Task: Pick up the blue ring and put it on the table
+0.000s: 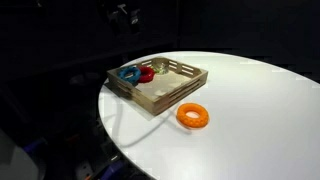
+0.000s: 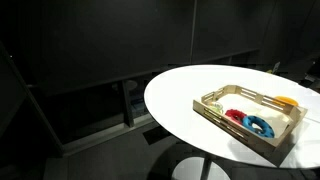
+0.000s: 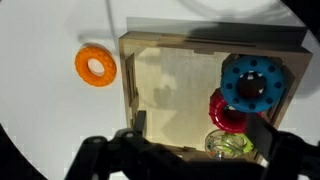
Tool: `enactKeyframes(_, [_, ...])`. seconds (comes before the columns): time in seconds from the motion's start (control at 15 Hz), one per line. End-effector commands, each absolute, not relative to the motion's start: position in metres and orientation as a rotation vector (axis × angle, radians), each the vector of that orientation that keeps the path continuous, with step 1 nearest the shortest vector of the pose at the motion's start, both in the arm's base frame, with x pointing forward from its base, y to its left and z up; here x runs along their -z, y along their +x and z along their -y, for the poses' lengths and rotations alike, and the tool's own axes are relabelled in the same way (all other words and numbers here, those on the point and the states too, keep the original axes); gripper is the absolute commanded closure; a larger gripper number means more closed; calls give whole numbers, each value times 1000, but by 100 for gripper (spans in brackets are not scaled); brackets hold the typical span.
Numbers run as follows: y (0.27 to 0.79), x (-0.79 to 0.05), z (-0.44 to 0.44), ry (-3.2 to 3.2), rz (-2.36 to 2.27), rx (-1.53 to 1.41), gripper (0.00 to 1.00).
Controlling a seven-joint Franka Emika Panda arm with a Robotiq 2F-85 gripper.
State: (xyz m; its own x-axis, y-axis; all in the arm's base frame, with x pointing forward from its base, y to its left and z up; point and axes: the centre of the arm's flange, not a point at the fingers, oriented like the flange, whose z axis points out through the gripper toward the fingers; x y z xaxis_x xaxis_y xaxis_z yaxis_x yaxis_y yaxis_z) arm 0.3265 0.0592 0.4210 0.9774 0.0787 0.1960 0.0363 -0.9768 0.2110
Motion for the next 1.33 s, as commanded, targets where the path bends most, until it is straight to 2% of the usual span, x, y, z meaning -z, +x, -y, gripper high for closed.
enactKeyframes(0.0, [327,-421,-59,2917,-86,-301,0])
enactKeyframes(0.67, [350,-435,-56,2965,-63,-317,0])
enactKeyframes(1.27, [371,-390,-40,3197,-42,-139,0])
